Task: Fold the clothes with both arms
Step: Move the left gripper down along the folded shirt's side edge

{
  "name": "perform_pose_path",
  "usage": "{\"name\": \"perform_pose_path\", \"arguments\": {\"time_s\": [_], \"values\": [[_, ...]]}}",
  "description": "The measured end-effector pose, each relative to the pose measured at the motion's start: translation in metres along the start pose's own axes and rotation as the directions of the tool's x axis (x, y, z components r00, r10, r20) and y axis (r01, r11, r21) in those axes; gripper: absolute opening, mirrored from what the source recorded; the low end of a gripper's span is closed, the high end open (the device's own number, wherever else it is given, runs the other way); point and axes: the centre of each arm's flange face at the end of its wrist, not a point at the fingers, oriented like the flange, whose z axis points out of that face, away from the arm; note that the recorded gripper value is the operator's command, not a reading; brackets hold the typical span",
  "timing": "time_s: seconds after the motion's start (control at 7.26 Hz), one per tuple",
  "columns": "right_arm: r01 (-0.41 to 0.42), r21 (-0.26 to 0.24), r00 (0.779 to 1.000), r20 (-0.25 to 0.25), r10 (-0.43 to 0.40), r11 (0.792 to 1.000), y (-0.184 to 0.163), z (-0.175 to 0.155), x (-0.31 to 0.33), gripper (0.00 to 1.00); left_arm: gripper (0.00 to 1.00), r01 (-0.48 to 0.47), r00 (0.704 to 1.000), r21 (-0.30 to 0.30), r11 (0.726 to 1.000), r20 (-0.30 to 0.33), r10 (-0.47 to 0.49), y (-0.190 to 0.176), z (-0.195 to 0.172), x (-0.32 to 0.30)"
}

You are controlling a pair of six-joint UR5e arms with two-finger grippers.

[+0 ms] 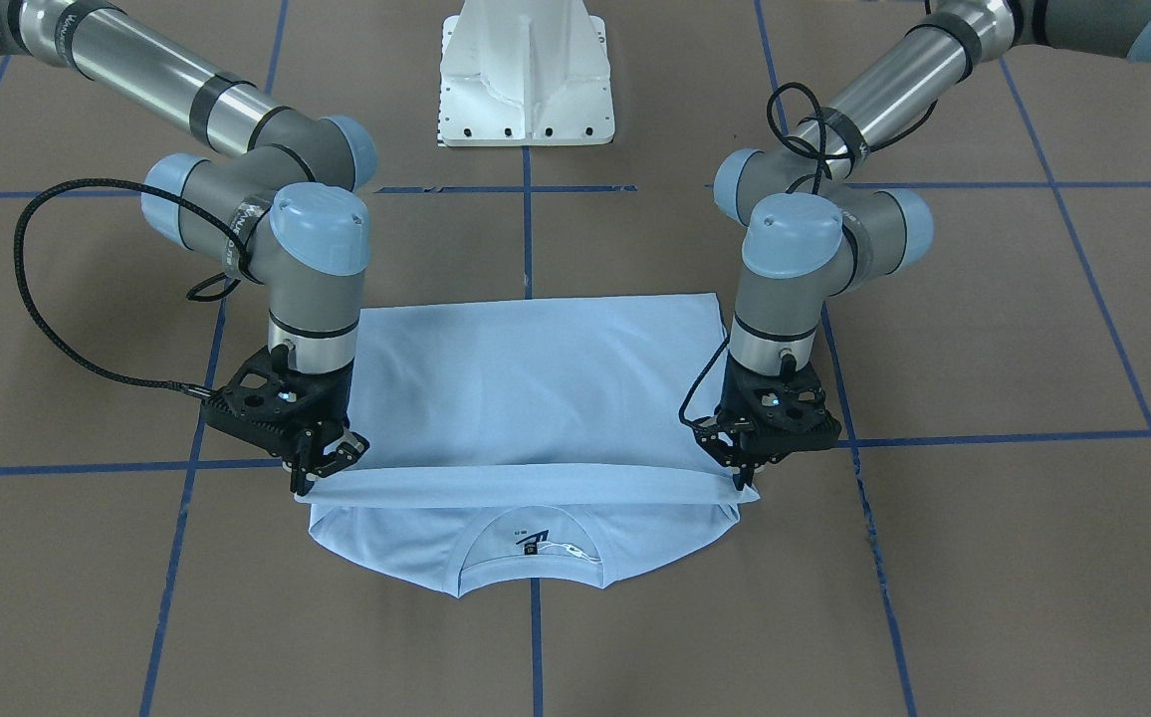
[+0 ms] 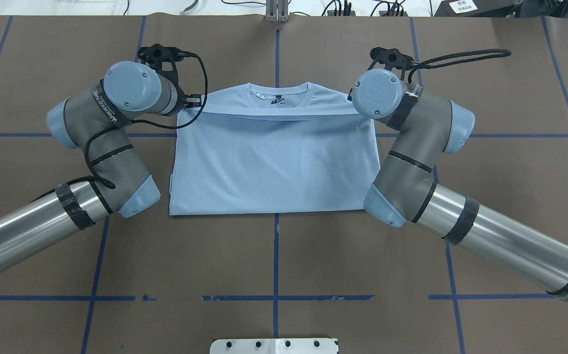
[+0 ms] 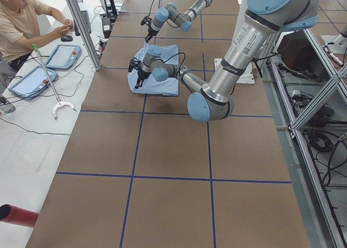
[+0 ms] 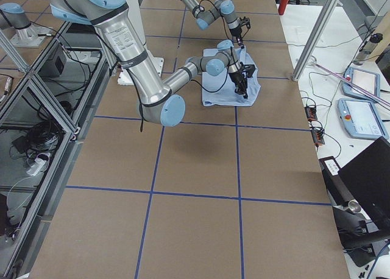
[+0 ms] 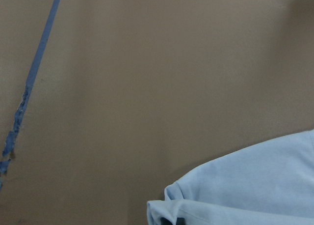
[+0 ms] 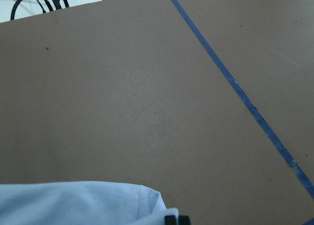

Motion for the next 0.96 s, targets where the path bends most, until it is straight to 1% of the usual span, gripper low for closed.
{"name": "perform_pose_path", "arguments": {"time_s": [0.14, 0.28, 0.41, 0.55, 0.69, 0.83, 0.96], "values": [[0.018, 0.0, 1.0, 0.003, -0.018, 1.0, 0.0, -0.001, -0.001, 1.0, 1.0, -0.004, 1.0, 0.003, 1.0, -0.006, 0.004, 0.0, -0.002, 0.0], [0.038, 0.001, 0.999, 0.012, -0.038, 0.999, -0.001, -0.005, -0.003, 1.0, 1.0, -0.008, 1.0, 0.012, 1.0, -0.03, 0.008, 0.002, -0.012, -0.001], [0.072, -0.006, 0.997, 0.034, -0.072, 0.997, -0.005, -0.012, -0.007, 1.0, 1.0, -0.027, 0.997, 0.027, 0.999, -0.077, 0.029, 0.005, -0.035, -0.001], [0.113, -0.032, 0.991, 0.074, -0.111, 0.993, -0.011, -0.018, -0.008, 1.0, 1.0, -0.066, 0.988, 0.031, 0.997, -0.14, 0.07, 0.013, -0.065, -0.003], [0.14, -0.056, 0.984, 0.117, -0.133, 0.989, -0.017, -0.022, -0.007, 1.0, 1.0, -0.075, 0.976, 0.015, 0.997, -0.204, 0.076, 0.028, -0.089, -0.003], [0.157, -0.069, 0.979, 0.143, -0.146, 0.985, -0.023, -0.025, -0.006, 1.0, 1.0, -0.022, 0.964, -0.006, 1.0, -0.264, 0.02, 0.045, -0.109, 0.006], [0.174, -0.077, 0.974, 0.159, -0.16, 0.982, -0.03, -0.028, -0.004, 1.0, 1.0, 0.045, 0.954, -0.017, 0.999, -0.297, -0.048, 0.057, -0.12, 0.014]]}}
